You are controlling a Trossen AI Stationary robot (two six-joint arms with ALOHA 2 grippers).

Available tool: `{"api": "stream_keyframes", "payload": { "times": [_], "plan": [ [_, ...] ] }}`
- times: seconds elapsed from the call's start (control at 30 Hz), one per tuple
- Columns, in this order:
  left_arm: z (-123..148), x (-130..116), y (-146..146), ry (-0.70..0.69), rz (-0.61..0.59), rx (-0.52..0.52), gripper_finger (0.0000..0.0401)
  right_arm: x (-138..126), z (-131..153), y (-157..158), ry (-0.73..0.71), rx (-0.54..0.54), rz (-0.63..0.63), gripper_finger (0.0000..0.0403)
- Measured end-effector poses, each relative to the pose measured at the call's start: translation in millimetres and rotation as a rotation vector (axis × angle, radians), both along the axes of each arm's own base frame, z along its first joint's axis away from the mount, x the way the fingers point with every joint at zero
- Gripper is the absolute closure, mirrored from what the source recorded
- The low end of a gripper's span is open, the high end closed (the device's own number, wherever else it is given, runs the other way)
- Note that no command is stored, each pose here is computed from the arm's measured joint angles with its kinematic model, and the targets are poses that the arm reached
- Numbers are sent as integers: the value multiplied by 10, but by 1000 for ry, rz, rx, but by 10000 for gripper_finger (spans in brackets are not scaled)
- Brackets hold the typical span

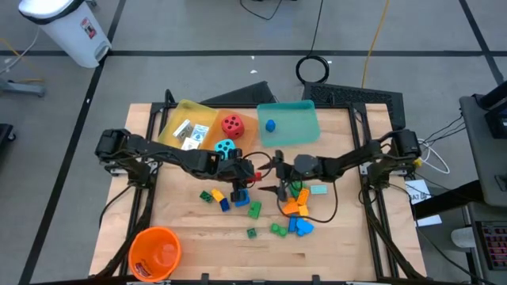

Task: Pick & Place Toys
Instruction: Put the red game piece into the blue bin

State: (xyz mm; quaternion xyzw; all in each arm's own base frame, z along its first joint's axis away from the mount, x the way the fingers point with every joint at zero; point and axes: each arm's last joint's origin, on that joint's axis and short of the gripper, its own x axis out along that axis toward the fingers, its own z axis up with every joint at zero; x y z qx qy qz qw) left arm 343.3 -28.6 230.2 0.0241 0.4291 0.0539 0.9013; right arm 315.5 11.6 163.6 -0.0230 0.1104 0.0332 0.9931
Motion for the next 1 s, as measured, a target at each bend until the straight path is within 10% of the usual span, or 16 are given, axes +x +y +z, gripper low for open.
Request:
{"api": "stream_keyframes", "payload": {
  "times": [0.77, 1.0],
  "plan": [
    [1, 5, -6, -9, 7, -35, 270, 75, 12, -16, 4, -39, -66, 231],
    [38, 25, -7, -52, 1, -35, 203, 56, 40, -15, 14, -36, -63, 309]
  ]
}}
